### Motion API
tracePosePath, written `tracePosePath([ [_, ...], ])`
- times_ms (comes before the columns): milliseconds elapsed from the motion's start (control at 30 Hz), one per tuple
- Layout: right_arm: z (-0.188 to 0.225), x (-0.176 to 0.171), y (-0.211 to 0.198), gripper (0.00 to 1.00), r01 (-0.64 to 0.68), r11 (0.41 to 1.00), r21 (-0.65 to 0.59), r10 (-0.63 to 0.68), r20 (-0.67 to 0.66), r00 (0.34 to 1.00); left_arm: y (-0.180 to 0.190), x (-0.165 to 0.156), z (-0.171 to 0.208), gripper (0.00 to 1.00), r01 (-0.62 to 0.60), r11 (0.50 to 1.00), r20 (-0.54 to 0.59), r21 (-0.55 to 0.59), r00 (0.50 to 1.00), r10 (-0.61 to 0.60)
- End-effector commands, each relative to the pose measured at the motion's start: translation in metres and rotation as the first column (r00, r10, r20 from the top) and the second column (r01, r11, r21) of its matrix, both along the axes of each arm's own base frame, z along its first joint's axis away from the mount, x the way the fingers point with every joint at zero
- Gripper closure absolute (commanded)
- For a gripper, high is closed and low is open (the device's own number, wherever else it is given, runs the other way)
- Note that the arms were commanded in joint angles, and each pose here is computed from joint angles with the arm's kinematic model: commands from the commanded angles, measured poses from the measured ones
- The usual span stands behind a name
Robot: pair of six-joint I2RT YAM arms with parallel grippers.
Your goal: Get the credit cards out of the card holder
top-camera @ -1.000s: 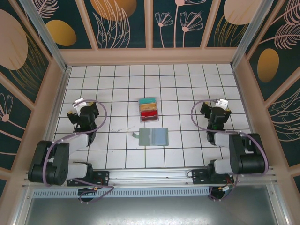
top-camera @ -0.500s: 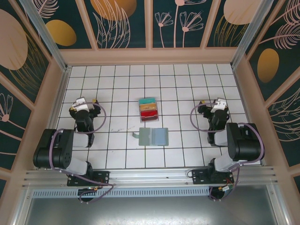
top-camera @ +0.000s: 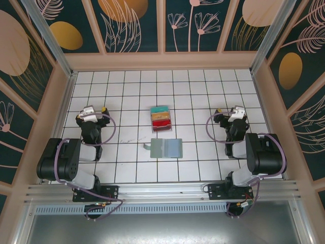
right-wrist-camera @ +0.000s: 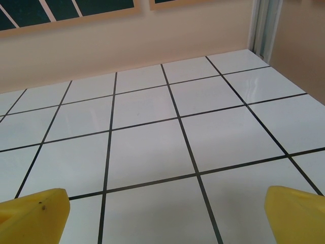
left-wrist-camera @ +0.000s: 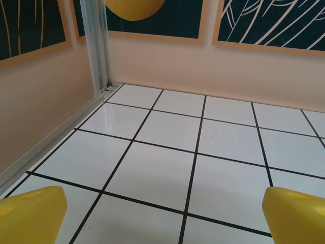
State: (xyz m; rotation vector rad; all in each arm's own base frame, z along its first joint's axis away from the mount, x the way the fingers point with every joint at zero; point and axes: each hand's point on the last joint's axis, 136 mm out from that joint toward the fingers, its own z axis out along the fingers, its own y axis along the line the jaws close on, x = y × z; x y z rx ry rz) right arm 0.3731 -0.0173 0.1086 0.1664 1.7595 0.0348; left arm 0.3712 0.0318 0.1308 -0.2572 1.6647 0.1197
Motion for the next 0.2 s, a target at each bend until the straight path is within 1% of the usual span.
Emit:
tracePosePath([
  [0,0.013,0.003,0.003,0.01,-0.023,1.000,-0.011,0.024,0.054,0.998,0.000,0.000,0.006,0.01,0.010,1.000,0.031,0.009,0.999,-0.010],
  [133,0.013,0.003,0.005,0.01,-0.037,0.999,-0.010,0.037,0.053,0.998,0.000,0.000,0.007,0.01,0.010,1.000,0.032,0.008,0.999,-0.010],
  [167,0.013,0.005,0.014,0.01,-0.103,0.995,-0.010,0.103,0.050,0.993,0.000,-0.001,0.007,0.01,0.010,1.000,0.031,0.010,0.999,-0.010],
])
